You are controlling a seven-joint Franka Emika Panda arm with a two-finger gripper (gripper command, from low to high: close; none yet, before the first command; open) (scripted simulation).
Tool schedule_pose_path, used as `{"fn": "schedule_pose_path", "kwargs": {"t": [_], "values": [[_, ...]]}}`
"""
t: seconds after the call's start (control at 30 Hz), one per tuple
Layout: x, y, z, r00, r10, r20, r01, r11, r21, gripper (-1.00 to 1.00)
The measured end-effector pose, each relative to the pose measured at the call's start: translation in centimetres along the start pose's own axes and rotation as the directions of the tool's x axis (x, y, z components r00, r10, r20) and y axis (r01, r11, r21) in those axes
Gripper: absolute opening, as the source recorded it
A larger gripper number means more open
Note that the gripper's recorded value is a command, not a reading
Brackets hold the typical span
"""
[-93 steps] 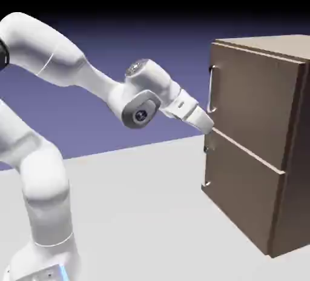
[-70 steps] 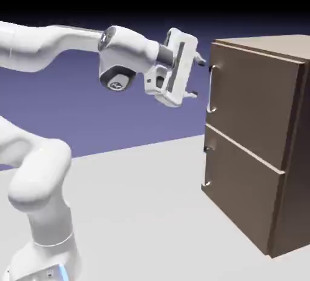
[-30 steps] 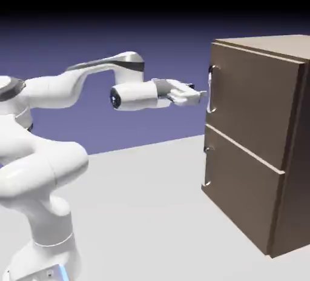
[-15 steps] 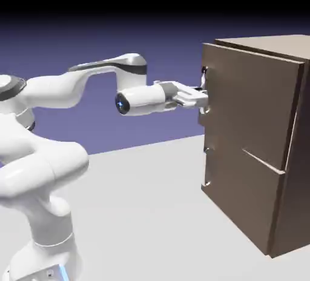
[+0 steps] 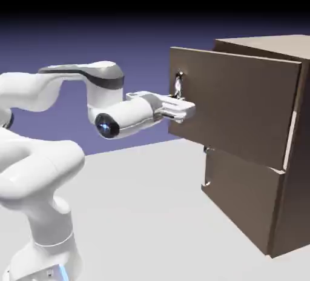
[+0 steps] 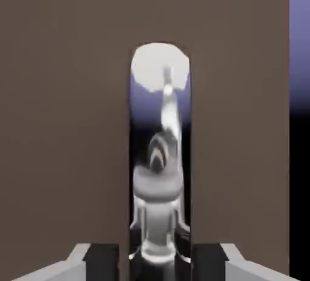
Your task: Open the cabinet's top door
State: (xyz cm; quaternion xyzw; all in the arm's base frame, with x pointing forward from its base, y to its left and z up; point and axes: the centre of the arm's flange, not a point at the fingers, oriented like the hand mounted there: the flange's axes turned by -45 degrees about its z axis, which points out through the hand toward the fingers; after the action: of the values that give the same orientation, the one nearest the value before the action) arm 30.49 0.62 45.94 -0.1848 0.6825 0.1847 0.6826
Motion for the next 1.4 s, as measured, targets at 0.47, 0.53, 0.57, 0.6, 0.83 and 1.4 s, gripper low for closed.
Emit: {"fn": "schedule_pose_path", "kwargs": {"t": [0.47,0.53,0.57,0.6,0.83,1.4], "values": [[0.0,-5.1,-8.2,1.000,0.000,0.000,0.000,0.964,-0.265,-1.00],[0.0,-5.9,-9.2,1.000,0.000,0.000,0.000,0.953,-0.302,-1.00],[0.0,-6.4,-9.7,1.000,0.000,0.000,0.000,0.948,-0.320,-1.00],[0.0,-6.9,-10.2,1.000,0.000,0.000,0.000,0.941,-0.337,-1.00],[0.0,-10.3,-13.4,1.000,0.000,0.000,0.000,0.889,-0.458,-1.00],[0.0,-22.4,-19.8,1.000,0.000,0.000,0.000,0.655,-0.755,-1.00]]}}
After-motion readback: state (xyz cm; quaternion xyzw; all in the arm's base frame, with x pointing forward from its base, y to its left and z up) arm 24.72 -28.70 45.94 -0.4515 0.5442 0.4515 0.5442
